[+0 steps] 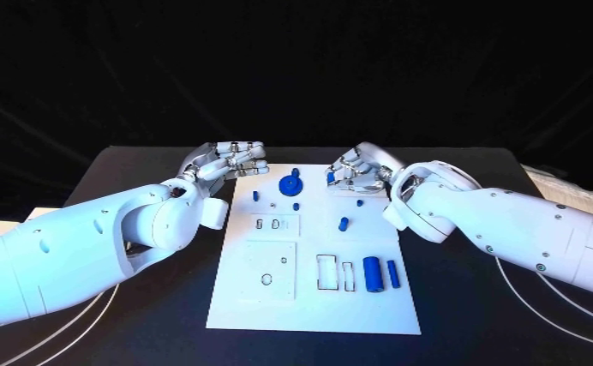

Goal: Assemble the parts on the task board

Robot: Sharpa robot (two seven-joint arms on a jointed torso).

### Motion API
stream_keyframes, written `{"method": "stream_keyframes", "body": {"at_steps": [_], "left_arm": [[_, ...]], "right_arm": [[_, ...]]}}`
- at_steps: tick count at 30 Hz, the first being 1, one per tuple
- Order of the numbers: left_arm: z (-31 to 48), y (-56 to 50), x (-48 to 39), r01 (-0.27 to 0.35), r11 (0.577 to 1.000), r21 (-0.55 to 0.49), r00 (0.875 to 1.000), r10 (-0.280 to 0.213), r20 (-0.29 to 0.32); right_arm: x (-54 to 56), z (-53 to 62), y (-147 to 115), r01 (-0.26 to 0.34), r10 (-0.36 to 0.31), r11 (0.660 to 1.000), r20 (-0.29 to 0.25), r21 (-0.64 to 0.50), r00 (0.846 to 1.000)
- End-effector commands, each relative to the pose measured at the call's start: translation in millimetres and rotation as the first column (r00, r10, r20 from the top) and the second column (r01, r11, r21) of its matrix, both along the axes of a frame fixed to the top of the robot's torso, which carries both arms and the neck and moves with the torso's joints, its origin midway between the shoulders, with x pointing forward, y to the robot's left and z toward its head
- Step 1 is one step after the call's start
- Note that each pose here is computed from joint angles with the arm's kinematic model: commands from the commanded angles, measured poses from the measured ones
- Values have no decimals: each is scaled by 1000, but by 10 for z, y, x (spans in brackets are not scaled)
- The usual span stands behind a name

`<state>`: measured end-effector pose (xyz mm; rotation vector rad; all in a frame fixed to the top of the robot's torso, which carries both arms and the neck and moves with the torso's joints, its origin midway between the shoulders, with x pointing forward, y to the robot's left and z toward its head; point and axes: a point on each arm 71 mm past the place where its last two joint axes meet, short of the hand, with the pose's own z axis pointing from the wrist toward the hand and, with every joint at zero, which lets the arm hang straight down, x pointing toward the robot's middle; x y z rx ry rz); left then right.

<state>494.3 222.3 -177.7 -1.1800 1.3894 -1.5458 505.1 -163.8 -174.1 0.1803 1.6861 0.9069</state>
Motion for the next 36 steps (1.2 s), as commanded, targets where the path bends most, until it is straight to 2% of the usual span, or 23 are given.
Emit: {"method": "stream_keyframes", "body": {"at_steps": [1, 7, 17, 26, 36], "left_arm": [[3, -23, 5, 13, 1000, -13, 1000, -13, 4], [1, -40, 10, 11, 1000, -13, 1000, -11, 4], [6, -45, 9, -1, 1000, -12, 1000, 1, 8], [14, -71, -6, 3, 1000, -15, 1000, -3, 10], [16, -81, -13, 9, 1000, -17, 1000, -9, 9]], "right_arm": [[-53, -60, 207, -12, 13, 991, 2, -133, 1000], [-135, -169, 594, -60, 67, 977, 28, -202, 997], [-254, -369, 942, -121, 129, 958, 14, -259, 991], [-296, -496, 1048, -141, 146, 946, -6, -293, 989], [-303, -538, 1037, -145, 148, 935, -16, -322, 989]]}}
